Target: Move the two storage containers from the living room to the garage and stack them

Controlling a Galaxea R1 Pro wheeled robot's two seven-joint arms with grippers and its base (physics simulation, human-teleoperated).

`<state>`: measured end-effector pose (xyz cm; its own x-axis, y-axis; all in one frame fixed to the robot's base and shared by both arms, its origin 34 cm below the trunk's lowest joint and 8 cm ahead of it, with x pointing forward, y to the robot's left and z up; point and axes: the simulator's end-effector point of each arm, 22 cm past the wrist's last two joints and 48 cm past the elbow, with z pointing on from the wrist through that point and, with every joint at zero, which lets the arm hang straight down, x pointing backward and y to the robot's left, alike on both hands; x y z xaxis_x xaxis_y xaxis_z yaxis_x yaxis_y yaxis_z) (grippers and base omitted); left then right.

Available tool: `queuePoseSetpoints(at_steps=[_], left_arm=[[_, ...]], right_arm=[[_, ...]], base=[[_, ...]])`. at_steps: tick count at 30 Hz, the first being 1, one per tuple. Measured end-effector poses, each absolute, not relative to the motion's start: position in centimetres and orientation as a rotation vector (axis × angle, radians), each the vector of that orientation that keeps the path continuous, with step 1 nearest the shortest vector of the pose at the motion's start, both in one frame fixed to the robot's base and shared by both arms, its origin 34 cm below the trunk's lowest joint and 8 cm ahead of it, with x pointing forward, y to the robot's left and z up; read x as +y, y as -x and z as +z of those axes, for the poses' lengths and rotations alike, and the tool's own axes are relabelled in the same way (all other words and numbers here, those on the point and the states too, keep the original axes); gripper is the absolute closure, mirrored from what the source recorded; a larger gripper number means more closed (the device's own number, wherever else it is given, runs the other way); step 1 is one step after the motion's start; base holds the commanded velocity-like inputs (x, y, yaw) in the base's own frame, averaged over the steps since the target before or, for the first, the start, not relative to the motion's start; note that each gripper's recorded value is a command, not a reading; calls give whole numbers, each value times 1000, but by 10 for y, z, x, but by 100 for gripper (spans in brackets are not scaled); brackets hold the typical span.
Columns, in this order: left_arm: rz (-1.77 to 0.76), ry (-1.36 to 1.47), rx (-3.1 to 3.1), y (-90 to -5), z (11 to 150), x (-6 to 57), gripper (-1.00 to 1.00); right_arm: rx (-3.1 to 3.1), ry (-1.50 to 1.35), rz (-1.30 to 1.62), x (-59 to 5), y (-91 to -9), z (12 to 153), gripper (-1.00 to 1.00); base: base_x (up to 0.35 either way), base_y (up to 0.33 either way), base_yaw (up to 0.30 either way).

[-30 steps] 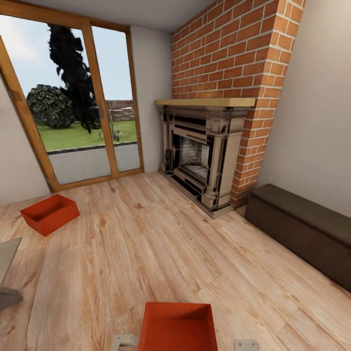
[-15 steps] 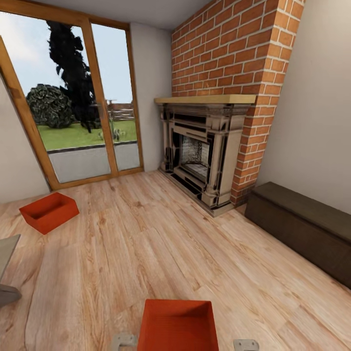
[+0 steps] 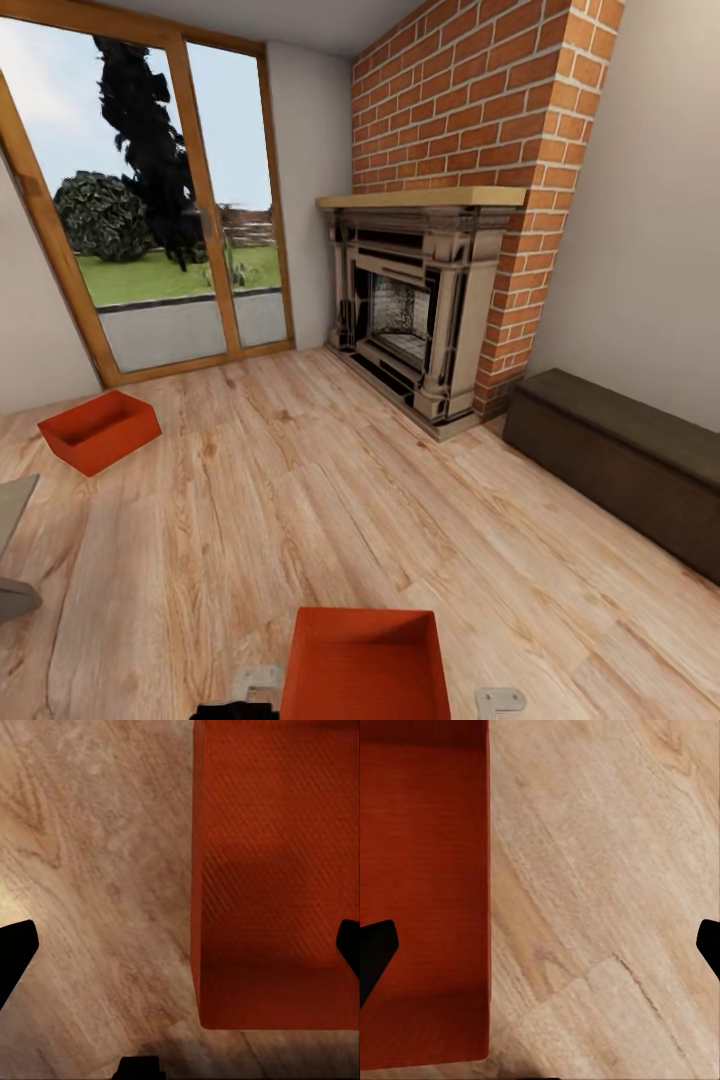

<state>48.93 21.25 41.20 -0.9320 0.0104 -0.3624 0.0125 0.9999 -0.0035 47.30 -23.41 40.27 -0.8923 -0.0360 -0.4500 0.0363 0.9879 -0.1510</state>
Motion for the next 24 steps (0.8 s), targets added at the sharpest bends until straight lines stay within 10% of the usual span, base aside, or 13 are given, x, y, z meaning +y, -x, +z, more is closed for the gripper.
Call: queuePoseSetpoints(at_steps=[24], left_arm=[[0, -15, 2670, -533, 405, 213, -100]], right_arm=[[2654, -1, -203, -230, -472, 363, -100]], base=[[0, 0, 0]])
